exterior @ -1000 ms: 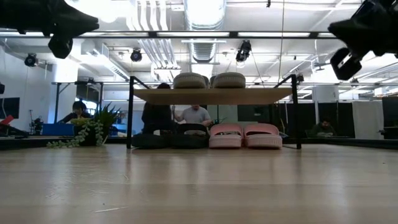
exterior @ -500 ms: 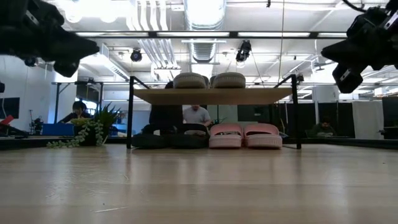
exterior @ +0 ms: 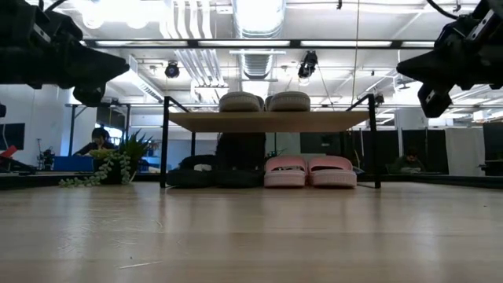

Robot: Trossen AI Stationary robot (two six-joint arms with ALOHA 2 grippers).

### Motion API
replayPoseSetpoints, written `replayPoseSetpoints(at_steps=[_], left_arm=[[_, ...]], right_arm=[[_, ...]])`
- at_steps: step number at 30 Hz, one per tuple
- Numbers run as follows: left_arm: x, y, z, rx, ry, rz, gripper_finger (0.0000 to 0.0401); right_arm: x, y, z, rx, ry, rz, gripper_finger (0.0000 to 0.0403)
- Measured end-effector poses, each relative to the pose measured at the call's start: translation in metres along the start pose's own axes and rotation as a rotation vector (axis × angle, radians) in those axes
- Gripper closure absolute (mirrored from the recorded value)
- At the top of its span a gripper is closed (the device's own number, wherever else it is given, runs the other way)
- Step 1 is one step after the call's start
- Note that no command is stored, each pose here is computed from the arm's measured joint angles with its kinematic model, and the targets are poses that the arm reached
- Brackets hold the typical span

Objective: Pick and place slides into the shelf
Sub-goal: Return to Home Position

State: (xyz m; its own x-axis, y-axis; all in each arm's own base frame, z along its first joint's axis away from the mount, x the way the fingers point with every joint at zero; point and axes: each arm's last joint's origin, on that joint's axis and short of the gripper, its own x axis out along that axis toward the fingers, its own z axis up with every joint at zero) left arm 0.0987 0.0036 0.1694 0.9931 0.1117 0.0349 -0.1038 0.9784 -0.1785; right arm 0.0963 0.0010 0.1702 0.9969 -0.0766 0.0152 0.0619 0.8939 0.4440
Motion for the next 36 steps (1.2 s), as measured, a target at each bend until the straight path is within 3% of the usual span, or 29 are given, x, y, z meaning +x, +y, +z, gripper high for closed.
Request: replayPoseSetpoints(at_steps=[9,14,36], left_arm=[[0.0002,0.0003,-0.0014,-0.079,0.013,0.006,0.0350],[0.0008,0.0004,-0.0019,-0.077,0.021,0.008,0.0350],[0.0014,0.0005,-0.0030,-0.075,0.033,0.010,0.0350]], right_arm=[[0.0022,-0.0062,-0.0016,-0.037,0.046,0.039,0.0390],[0.0027,-0.0080,-0.0013,-0.068,0.030,-0.011,0.0390],[0.0035,-0.0085,-0.0022,-0.069,0.041,-0.020,0.0390]])
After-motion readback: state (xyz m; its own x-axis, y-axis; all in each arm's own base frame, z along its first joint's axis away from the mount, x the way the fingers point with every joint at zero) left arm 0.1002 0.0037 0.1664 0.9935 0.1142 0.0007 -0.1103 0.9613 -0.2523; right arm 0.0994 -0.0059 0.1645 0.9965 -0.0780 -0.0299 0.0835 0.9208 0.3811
